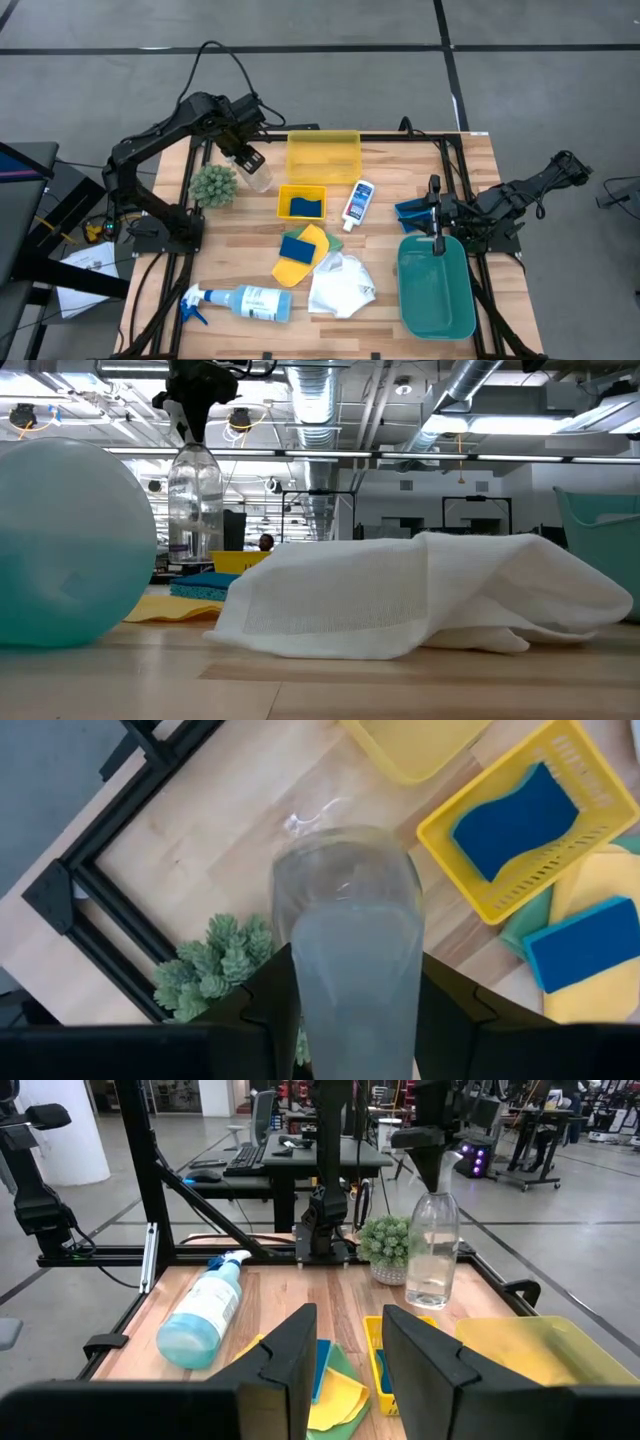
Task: Pick & Place Kitchen Items
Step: Put the transparent spray bottle into the top yellow bin
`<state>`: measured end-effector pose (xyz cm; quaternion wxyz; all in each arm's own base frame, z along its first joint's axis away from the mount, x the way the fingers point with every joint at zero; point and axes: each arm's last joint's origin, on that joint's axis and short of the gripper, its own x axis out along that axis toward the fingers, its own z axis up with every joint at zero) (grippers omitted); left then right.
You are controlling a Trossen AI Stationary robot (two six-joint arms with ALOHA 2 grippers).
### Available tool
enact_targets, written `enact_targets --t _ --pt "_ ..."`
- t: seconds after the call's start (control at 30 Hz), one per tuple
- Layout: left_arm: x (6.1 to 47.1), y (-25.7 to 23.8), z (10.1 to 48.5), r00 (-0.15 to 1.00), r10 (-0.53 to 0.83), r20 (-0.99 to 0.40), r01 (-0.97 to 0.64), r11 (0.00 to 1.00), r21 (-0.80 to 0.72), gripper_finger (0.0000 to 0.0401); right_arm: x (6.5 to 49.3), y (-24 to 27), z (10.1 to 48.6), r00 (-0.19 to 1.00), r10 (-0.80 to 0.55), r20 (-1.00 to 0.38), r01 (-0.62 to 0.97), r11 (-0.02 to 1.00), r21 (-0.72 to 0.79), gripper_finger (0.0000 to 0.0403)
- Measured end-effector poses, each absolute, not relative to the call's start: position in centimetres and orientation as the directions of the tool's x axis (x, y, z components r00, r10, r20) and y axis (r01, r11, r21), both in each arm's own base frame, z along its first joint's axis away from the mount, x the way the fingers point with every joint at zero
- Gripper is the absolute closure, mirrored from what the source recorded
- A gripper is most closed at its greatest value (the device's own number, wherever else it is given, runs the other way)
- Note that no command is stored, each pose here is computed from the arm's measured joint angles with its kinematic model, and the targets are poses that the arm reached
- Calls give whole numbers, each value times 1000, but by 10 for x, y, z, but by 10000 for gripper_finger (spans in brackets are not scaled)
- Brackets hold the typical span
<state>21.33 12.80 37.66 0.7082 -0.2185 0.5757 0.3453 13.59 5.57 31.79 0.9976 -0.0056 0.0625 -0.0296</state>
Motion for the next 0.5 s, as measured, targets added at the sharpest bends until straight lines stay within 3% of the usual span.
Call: enact_targets --t 0.5 --pt "210 125 409 219 298 -929 -731 681 46 269 136 56 318 991 -60 -124 59 998 -15 295"
